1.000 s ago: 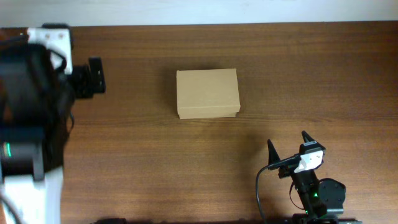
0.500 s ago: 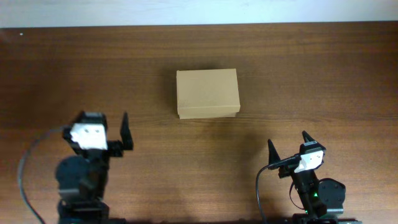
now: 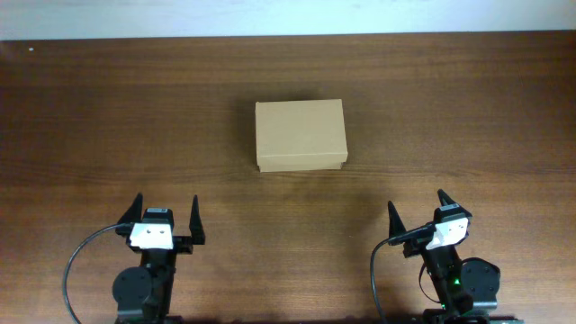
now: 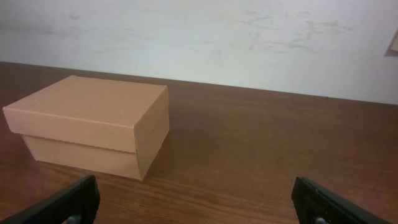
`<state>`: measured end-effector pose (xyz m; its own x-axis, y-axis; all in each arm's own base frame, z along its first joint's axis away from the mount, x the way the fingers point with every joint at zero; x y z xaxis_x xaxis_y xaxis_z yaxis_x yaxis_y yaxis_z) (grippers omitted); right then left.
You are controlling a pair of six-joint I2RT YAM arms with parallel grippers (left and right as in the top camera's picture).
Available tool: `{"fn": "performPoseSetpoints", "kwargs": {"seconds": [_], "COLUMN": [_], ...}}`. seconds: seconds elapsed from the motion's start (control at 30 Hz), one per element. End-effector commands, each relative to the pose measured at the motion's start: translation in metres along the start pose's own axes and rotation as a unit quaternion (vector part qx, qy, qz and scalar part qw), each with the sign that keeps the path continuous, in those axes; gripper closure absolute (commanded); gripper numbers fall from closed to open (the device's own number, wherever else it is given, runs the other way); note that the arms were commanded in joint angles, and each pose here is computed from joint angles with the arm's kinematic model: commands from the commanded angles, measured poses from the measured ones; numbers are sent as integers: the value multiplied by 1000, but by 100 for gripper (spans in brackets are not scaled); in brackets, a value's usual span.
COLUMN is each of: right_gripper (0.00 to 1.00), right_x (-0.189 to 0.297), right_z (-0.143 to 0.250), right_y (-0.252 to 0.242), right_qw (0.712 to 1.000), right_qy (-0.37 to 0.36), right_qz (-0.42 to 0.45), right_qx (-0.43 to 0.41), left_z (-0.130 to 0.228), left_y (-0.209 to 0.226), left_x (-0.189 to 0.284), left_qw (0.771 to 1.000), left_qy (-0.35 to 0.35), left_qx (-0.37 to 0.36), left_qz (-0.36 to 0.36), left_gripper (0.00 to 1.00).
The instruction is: Pack container
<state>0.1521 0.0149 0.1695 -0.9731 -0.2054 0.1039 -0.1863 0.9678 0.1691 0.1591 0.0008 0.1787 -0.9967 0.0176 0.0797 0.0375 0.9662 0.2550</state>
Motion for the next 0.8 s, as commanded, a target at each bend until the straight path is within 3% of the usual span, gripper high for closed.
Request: {"fn": "performPoseSetpoints", "kwargs": {"seconds": [0.0,0.77], "right_gripper": [1,1], "right_x": [0,0], "right_z": [2,2], "right_y": [0,0], "right_qw": [1000,1000], "right_qy": [-1,-1], "right_qz": [1,1], "right_qx": [0,0], "left_z": [11,13], "left_y": [-4,-3], "left_x": [0,4], "left_qw": [1000,1000], "left_qy": [10,10], "left_qx": [0,-1], "left_qz": [8,-2], "left_gripper": [0,0]}}
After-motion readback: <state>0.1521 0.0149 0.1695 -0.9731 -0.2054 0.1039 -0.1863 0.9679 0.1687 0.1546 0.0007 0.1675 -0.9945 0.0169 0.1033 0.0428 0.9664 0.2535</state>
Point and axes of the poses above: each gripper's point midway between its finger pads, its own x axis back along the fingers, its own y axis along the line the jaws close on, z = x × y, the point moved 9 cm from there along x, back along the fingers, and after that the axes turned 11 degrees about -x, right-handed, at the moved point
